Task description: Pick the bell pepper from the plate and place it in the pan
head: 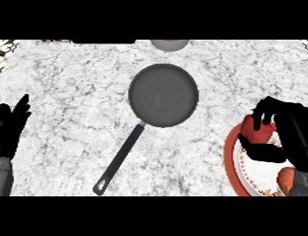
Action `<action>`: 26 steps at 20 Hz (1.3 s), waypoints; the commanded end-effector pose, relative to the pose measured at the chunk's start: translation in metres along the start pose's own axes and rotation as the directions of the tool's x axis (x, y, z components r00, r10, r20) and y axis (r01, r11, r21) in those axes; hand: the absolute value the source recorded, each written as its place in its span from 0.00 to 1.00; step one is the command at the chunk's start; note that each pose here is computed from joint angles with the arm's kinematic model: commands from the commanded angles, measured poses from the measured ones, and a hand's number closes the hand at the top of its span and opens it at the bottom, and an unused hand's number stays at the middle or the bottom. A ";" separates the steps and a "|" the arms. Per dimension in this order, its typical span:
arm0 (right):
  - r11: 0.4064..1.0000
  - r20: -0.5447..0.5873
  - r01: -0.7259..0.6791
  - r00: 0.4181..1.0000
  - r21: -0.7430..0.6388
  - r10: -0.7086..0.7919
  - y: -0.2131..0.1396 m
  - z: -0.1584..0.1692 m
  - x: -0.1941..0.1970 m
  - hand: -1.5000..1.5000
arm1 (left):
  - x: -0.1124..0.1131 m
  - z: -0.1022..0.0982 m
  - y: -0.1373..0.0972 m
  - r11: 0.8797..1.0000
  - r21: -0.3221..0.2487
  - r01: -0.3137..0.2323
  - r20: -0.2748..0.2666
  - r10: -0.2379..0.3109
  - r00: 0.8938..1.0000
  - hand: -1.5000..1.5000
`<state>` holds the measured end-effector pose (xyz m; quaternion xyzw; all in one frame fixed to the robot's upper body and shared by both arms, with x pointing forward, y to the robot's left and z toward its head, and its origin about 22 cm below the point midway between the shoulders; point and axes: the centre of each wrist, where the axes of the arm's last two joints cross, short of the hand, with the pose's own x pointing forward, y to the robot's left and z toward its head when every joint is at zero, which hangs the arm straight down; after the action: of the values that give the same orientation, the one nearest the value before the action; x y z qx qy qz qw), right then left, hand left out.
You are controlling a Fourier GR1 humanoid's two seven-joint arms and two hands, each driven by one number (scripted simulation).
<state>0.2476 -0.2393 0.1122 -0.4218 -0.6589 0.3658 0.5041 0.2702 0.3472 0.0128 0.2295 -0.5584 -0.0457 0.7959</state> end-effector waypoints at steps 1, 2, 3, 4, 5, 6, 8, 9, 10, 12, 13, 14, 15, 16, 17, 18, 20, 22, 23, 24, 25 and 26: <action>0.997 -0.003 0.080 0.997 -0.011 -0.080 0.011 -0.015 0.022 1.00 | -0.010 0.013 -0.002 1.000 -0.015 -0.003 0.001 0.003 1.000 0.50; 0.997 0.013 0.074 0.997 -0.003 -0.074 0.009 -0.035 0.040 1.00 | -0.010 0.007 0.017 1.000 0.002 -0.004 -0.006 0.004 1.000 0.50; 0.993 -0.007 0.120 0.993 -0.007 -0.120 0.016 -0.051 0.035 1.00 | 0.007 -0.001 0.000 1.000 -0.002 0.005 0.016 -0.005 1.000 0.50; 0.990 -0.023 0.141 0.990 -0.015 -0.141 0.011 -0.063 0.039 1.00 | -0.018 0.001 0.003 1.000 -0.001 0.018 0.012 -0.018 1.000 0.50; 0.989 -0.016 0.151 0.988 0.004 -0.151 0.033 -0.068 0.046 1.00 | -0.010 0.005 0.008 1.000 -0.013 -0.003 0.018 0.003 1.000 0.50; 0.984 -0.026 0.176 0.984 0.003 -0.176 0.033 -0.069 0.067 1.00 | 0.014 -0.003 0.018 1.000 -0.022 0.007 -0.004 -0.007 1.000 0.50; 0.970 -0.040 0.241 0.970 0.011 -0.240 0.045 -0.088 0.064 1.00 | -0.006 0.004 0.006 1.000 -0.006 0.000 0.004 0.000 1.000 0.50; 0.969 -0.032 0.245 0.969 0.022 -0.244 0.054 -0.081 0.083 1.00 | 0.004 -0.003 -0.004 1.000 -0.021 0.008 0.019 -0.008 1.000 0.50; 0.964 -0.048 0.266 0.963 0.021 -0.265 0.035 -0.115 0.071 1.00 | 0.000 -0.004 0.025 1.000 -0.008 0.000 0.012 0.000 1.000 0.50; 0.965 -0.088 0.261 0.962 0.017 -0.258 0.074 -0.115 0.078 1.00 | -0.005 0.011 0.000 1.000 -0.019 0.013 0.015 -0.013 1.000 0.50; 0.966 -0.084 0.257 0.964 0.031 -0.254 0.088 -0.121 0.075 1.00 | 0.010 -0.007 -0.003 1.000 -0.020 0.000 0.025 0.001 1.000 0.50; 0.969 -0.103 0.241 0.967 0.049 -0.235 0.083 -0.136 0.082 1.00 | 0.000 0.005 -0.006 1.000 -0.011 0.000 0.021 0.001 1.000 0.50; 0.961 -0.096 0.270 0.960 0.062 -0.264 0.096 -0.137 0.069 1.00 | 0.000 -0.005 -0.003 1.000 -0.011 0.004 0.026 -0.004 1.000 0.50; 0.962 -0.118 0.266 0.959 0.053 -0.259 0.087 -0.152 0.089 1.00 | 0.002 0.003 -0.007 1.000 -0.019 0.017 0.010 -0.016 1.000 0.50; 0.969 -0.120 0.238 0.966 0.068 -0.229 0.116 -0.139 0.076 1.00 | 0.021 -0.008 0.005 1.000 -0.010 0.008 0.028 -0.008 1.000 0.50; 0.968 -0.124 0.241 0.965 0.066 -0.232 0.119 -0.148 0.080 1.00 | 0.000 0.002 -0.005 1.000 -0.026 0.014 0.031 -0.013 0.999 0.50; 0.962 -0.139 0.256 0.960 0.091 -0.243 0.124 -0.156 0.089 1.00 | 0.017 -0.017 -0.008 0.999 -0.034 -0.002 0.044 0.004 0.999 0.50; 0.962 -0.145 0.258 0.959 0.087 -0.244 0.139 -0.155 0.071 1.00 | 0.000 -0.006 0.013 0.999 -0.042 0.009 0.040 -0.008 0.999 0.50; 0.954 -0.136 0.285 0.953 0.088 -0.272 0.142 -0.157 0.075 1.00 | 0.014 0.000 -0.012 0.999 -0.037 0.008 0.032 -0.007 0.999 0.50; 0.951 -0.140 0.296 0.949 0.093 -0.282 0.144 -0.159 0.066 1.00 | 0.008 -0.002 -0.012 0.999 -0.040 -0.001 0.045 0.003 0.999 0.50; 0.949 -0.136 0.290 0.952 0.122 -0.274 0.142 -0.165 0.074 1.00 | 0.025 -0.013 -0.005 1.000 -0.024 0.014 0.071 -0.012 0.997 0.50; 0.943 -0.150 0.305 0.947 0.134 -0.285 0.159 -0.151 0.062 1.00 | 0.022 -0.009 -0.017 0.999 -0.046 0.016 0.052 -0.013 0.999 0.50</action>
<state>0.4152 -0.1129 0.0463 -0.3142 -0.6577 0.3050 0.6130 0.2832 0.3380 0.0194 0.2172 -0.5737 -0.0632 0.7872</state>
